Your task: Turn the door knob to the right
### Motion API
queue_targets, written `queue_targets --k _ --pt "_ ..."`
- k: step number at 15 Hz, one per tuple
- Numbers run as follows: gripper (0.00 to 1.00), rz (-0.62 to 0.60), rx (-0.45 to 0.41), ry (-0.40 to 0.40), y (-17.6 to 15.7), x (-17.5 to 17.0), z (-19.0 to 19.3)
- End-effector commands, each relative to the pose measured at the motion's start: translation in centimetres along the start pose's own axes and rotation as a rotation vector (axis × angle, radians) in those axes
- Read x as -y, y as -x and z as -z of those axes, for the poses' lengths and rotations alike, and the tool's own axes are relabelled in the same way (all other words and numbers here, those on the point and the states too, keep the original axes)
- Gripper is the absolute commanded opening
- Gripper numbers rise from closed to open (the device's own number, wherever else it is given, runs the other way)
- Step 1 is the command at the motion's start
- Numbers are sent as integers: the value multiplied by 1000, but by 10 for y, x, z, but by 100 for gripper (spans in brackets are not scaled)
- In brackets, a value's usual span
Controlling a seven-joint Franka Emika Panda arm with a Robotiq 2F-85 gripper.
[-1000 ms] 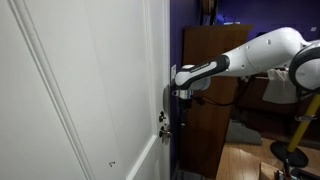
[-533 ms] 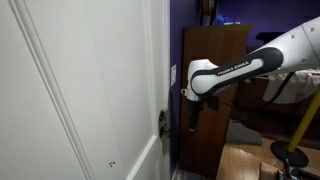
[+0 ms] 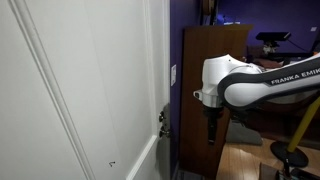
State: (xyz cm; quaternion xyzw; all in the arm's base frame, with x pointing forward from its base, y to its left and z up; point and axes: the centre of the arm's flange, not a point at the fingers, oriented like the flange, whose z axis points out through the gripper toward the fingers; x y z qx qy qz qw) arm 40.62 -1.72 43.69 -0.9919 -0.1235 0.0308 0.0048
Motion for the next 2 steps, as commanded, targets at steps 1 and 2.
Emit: queue_targets --k 1,2 --pt "100 4 -3 2 2 1 1" --pt "100 8 -3 2 3 1 1"
